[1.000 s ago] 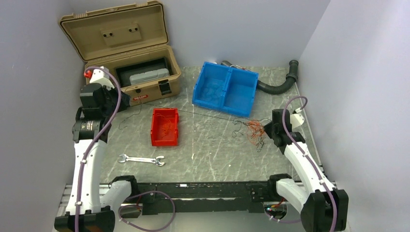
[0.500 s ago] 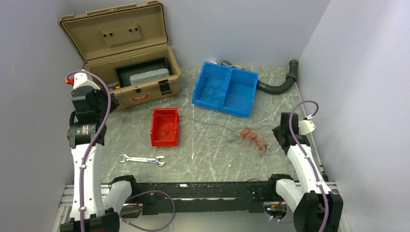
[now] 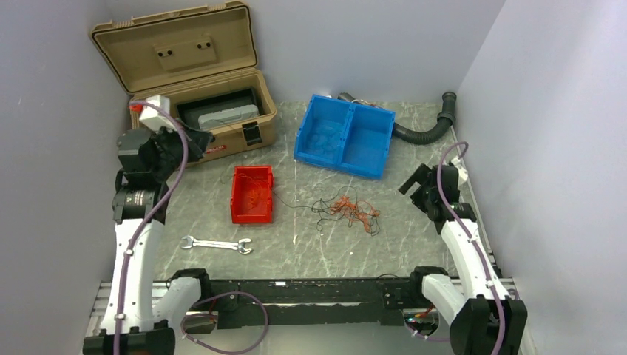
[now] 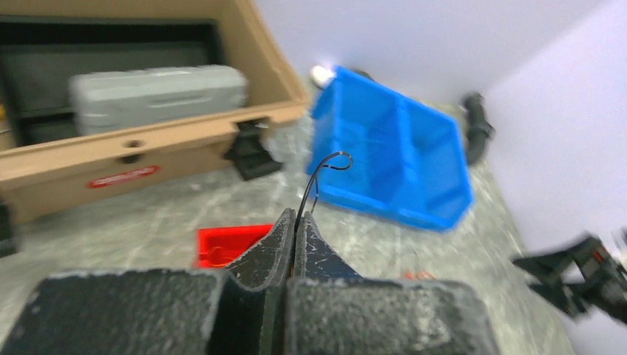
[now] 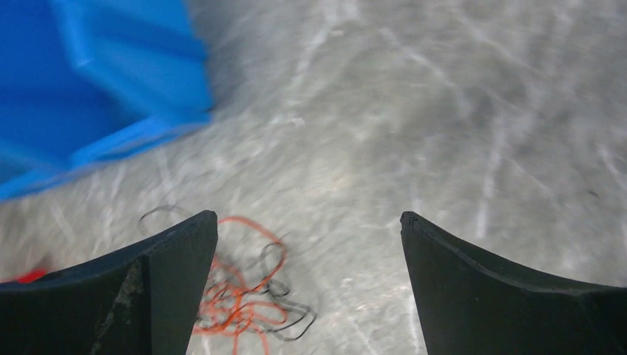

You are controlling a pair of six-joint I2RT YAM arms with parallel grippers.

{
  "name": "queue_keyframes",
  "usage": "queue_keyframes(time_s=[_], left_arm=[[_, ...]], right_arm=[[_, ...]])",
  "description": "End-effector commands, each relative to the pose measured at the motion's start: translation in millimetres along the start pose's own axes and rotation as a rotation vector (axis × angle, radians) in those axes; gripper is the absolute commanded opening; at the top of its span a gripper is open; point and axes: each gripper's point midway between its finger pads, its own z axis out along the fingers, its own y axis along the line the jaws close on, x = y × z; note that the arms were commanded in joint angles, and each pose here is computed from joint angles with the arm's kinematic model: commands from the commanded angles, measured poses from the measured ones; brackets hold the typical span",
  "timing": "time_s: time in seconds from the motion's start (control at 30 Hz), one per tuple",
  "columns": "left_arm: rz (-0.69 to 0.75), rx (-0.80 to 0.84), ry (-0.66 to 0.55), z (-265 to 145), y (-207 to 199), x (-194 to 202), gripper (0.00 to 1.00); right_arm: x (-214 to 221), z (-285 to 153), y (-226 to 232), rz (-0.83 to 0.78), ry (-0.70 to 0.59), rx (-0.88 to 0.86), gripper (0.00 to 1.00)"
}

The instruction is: Untangle the cables

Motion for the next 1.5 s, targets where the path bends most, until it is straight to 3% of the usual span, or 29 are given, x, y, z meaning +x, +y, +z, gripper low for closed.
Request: queue_keyframes(time_s=[0.0, 0.3, 0.53, 0.63, 0.7, 0.77, 0.8, 0.83, 0.93, 1.0, 1.1, 1.47], left_arm=[[0.100, 0.251, 0.021, 4.5, -66.7, 0.8, 0.00], [0.217, 0.498, 0.174, 8.3, -141.1, 50.3, 0.00], [0.263, 0.533, 0.372, 19.3, -155.6, 110.1, 0.00], [0.278, 0.507, 0.459, 26.2, -153.2, 133.8, 0.01], [0.282, 0.497, 0.515, 31.9, -151.7, 149.4, 0.06], [0.288, 0.507, 0.571, 34.0, -154.3, 164.4, 0.18], [0.291, 0.511, 0.602, 34.3, -155.1, 173.3, 0.30], [0.295, 0.519, 0.627, 34.2, -157.1, 180.9, 0.49], [0.331, 0.525, 0.688, 33.8, -161.8, 204.7, 0.92], [0.364, 0.533, 0.719, 33.9, -164.8, 218.6, 0.99], [0.387, 0.555, 0.753, 35.9, -171.9, 236.7, 0.99], [0.385, 0.647, 0.771, 69.2, -197.8, 283.0, 0.99]], right_arm=[[-3.7, -26.5, 68.6, -0.177, 0.024, -0.277, 0.95], [81.6, -49.0, 104.0, -0.312, 0.226, -0.297, 0.88], [137.7, -44.4, 113.9, -0.403, 0.328, -0.336, 0.92], [148.7, -26.9, 109.9, -0.467, 0.331, -0.266, 0.93], [151.4, -14.5, 105.2, -0.499, 0.325, -0.216, 0.90], [149.5, -5.1, 102.0, -0.519, 0.303, -0.174, 0.85], [149.2, -2.9, 101.9, -0.527, 0.296, -0.169, 0.79], [148.6, -1.7, 102.4, -0.534, 0.292, -0.169, 0.72], [142.6, -7.1, 108.9, -0.538, 0.269, -0.208, 0.37], [137.5, -13.9, 113.0, -0.542, 0.255, -0.242, 0.17], [131.2, -26.3, 118.9, -0.546, 0.242, -0.297, 0.01], [102.5, -71.3, 137.8, -0.582, 0.188, -0.447, 0.00]])
